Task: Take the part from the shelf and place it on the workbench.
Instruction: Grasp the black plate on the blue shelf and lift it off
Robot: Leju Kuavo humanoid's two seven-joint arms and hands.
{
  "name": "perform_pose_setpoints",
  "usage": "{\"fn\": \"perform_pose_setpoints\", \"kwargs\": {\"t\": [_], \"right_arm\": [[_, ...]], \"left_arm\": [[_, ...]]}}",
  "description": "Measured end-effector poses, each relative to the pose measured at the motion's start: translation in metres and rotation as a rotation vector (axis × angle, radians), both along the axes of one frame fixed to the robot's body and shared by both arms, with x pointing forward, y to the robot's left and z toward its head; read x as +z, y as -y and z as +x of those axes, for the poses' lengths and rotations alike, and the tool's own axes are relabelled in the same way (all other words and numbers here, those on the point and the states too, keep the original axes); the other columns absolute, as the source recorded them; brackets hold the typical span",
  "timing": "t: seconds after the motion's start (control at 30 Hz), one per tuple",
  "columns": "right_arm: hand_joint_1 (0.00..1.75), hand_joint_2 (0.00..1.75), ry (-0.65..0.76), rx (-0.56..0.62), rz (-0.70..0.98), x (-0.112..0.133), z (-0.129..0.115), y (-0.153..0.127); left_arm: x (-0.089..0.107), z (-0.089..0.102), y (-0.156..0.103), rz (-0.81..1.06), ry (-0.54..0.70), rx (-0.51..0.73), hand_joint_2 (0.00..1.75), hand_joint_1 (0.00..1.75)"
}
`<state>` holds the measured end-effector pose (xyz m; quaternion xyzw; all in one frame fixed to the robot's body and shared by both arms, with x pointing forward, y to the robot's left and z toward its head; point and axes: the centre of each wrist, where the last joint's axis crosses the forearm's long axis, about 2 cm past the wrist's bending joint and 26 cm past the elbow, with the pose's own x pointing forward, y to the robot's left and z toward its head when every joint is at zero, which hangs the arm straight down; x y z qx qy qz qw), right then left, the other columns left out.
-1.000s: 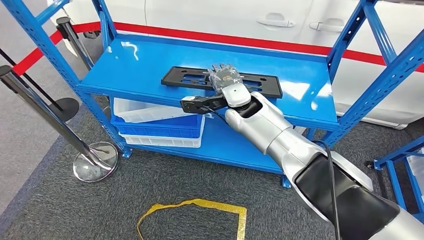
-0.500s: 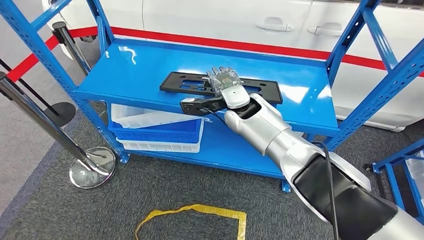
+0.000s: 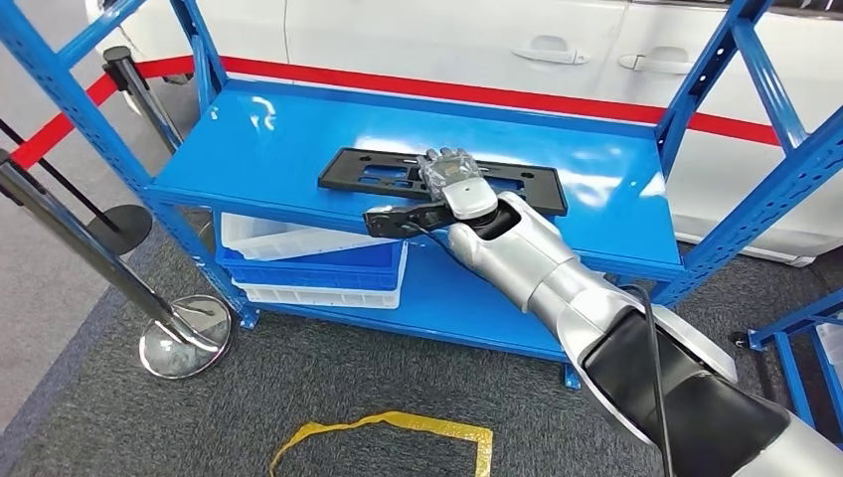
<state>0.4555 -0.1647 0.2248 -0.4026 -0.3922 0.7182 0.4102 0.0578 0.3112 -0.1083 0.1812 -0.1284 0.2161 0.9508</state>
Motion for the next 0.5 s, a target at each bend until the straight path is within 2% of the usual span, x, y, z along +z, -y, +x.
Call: {"fn": "perform_pose_setpoints", "kwargs": {"t": [0.03, 0.17, 0.33, 0.5], "right_arm": [[0.00, 0.00, -0.007, -0.002, 0.001, -0.002, -0.001, 0.001], [0.00, 1.75, -0.021, -0.004, 0.006, -0.006, -0.002, 0.001], [0.00, 1.75, -0.054, -0.008, 0.011, -0.018, -0.006, 0.002], [0.00, 1.75, -0.056, -0.013, 0.012, -0.020, -0.007, 0.003]], "left_arm": [[0.000, 0.000, 0.000, 0.001, -0.003, 0.002, 0.00, 0.00], [0.000, 0.000, -0.002, 0.005, -0.008, 0.005, 0.00, 0.00], [0.000, -0.001, -0.004, 0.009, -0.015, 0.004, 0.00, 0.00], [0.000, 0.000, -0.008, 0.020, -0.011, 0.000, 0.00, 0.00]]}}
